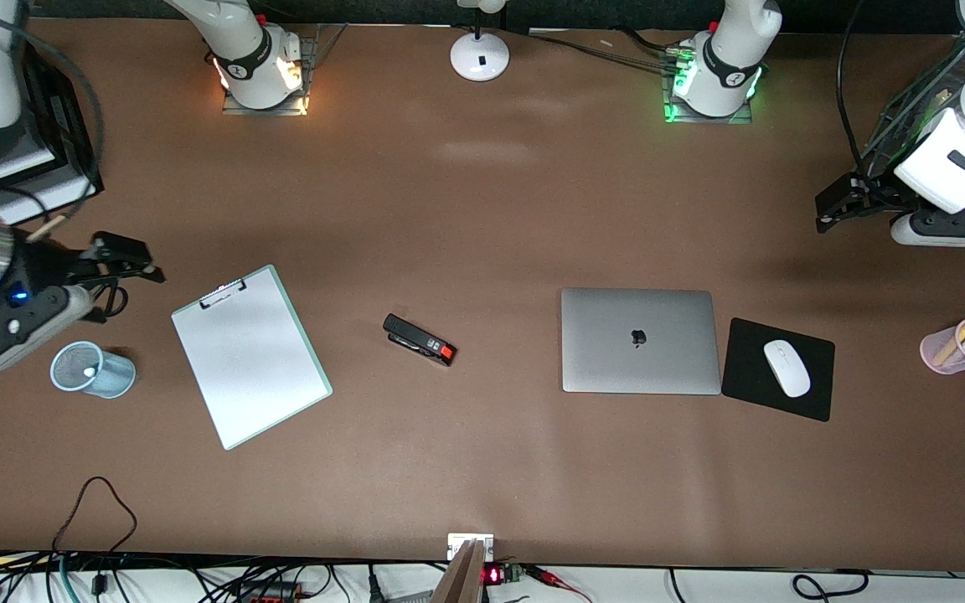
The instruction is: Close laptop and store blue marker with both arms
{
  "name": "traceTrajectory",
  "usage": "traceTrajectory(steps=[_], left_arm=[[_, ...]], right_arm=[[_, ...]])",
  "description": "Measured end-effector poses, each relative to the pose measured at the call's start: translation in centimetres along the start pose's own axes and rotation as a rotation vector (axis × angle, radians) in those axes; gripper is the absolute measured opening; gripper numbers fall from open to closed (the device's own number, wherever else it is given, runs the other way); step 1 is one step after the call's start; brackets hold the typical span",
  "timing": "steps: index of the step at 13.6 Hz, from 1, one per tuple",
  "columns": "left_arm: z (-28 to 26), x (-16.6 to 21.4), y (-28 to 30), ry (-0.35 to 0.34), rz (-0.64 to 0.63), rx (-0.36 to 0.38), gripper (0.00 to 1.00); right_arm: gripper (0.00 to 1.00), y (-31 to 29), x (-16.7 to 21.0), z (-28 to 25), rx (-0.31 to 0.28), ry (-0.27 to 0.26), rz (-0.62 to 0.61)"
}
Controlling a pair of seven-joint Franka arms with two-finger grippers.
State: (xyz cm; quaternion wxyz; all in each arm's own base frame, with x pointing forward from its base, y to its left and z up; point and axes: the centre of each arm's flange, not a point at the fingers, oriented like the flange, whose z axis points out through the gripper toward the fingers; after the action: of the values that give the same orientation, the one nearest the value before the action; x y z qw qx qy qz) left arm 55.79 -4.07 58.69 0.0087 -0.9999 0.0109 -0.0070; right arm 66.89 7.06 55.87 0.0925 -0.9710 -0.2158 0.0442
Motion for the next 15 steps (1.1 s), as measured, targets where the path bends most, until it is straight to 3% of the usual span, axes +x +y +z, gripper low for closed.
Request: traceTrajectory(steps=[3,6,8,12,15], left_arm=[[0.1,0.0,-0.2,-0.003,-0.003,0.000,1.00],[0.1,0.0,0.1,-0.003,0.002,0.000,1.00],[0.1,0.0,0.4,-0.002,0.007,0.000,1.00],[0.2,-0.3,0.4,-0.025,0.007,0.001,1.00],[0.1,-0.3,0.4,-0.025,0.007,0.001,1.00]], right_arm=[[1.00,1.0,-1.5,1.7,-0.066,-0.076,0.208],[1.00,2.2,-2.7,3.2,-0.171,-0.126,0.353],[1.00,2.0,-2.7,4.0,-0.209,-0.110,0.380],[1.00,4.9,-4.7,1.7,-0.225,0.012,0.438],[1.00,7.3,-7.3,0.2,-0.216,0.005,0.494]])
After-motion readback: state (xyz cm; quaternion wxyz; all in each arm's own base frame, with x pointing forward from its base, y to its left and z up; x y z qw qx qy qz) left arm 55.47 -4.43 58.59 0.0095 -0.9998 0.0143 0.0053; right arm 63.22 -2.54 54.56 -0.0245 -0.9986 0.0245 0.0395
